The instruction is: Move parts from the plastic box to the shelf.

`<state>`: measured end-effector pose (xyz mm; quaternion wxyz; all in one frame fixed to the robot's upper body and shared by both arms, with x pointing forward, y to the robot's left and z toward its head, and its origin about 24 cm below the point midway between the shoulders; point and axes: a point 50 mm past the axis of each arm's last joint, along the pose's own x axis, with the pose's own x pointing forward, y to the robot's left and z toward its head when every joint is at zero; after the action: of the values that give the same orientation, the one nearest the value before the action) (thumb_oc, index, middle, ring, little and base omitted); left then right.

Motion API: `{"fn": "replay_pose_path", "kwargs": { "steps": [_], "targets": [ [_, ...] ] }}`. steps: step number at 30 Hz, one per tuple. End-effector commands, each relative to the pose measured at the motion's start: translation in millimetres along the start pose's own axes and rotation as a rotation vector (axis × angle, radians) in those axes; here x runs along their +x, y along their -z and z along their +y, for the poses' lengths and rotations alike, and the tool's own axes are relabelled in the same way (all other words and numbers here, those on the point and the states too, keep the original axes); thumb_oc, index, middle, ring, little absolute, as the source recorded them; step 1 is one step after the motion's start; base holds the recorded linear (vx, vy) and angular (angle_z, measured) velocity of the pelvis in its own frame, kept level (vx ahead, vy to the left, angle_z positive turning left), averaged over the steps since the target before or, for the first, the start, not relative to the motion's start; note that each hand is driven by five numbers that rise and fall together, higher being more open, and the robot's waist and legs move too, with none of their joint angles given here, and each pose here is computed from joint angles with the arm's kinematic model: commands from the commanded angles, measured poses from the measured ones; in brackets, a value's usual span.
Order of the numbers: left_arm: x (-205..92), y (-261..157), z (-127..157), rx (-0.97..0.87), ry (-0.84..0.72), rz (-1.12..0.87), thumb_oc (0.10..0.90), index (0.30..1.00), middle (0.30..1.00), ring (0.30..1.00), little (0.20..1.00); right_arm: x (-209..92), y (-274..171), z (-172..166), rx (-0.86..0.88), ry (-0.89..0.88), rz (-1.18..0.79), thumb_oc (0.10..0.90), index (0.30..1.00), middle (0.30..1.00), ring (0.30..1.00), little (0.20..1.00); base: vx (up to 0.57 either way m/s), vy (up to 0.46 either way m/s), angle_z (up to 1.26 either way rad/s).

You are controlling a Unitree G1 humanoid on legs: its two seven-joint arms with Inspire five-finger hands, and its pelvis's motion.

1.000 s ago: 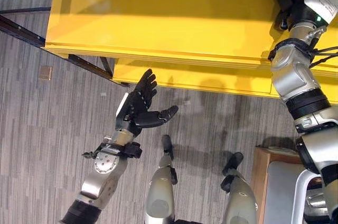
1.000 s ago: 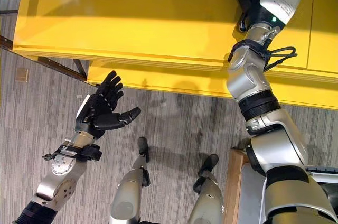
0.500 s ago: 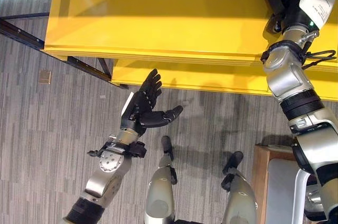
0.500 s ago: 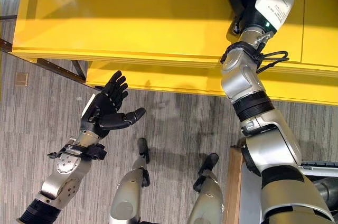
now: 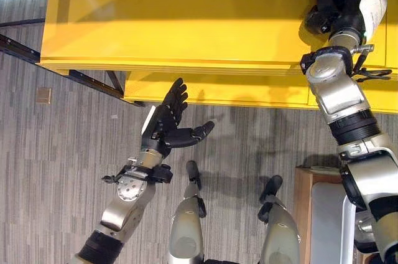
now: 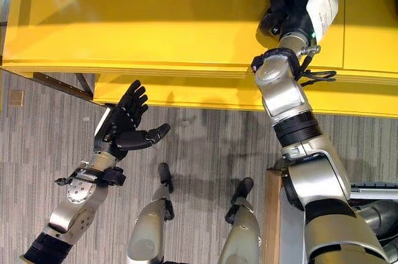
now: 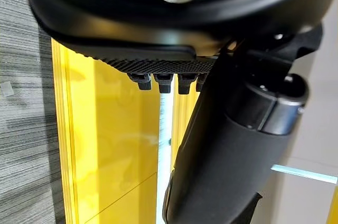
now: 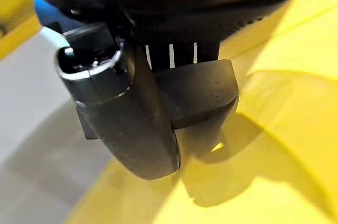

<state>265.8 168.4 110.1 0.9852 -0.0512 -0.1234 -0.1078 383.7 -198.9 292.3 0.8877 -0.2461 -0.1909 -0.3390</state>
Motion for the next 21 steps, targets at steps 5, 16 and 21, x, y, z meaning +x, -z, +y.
{"fn": "replay_pose_path", "kwargs": {
  "steps": [5,16,21],
  "targets": [
    [10.6,-40.8,-19.9,-0.010,0.076,-0.223,0.900,1.000,1.000,1.000,1.000,-6.3,-17.4,9.1,0.233,-0.074,0.005,0.400,0.300,0.300,0.300,0.300,0.00,0.000,0.00],
    [24.9,-40.9,-26.9,-0.020,0.072,-0.220,0.900,1.000,1.000,1.000,1.000,-4.5,-27.9,15.1,0.118,-0.068,-0.046,0.400,0.300,0.300,0.300,0.300,0.00,0.000,0.00],
    [52.6,-40.5,-33.8,0.001,0.019,-0.224,0.900,1.000,1.000,1.000,1.000,-11.7,-37.8,30.9,0.177,-0.086,-0.018,0.400,0.300,0.300,0.300,0.300,-0.01,0.004,-0.03]
  ]
}}
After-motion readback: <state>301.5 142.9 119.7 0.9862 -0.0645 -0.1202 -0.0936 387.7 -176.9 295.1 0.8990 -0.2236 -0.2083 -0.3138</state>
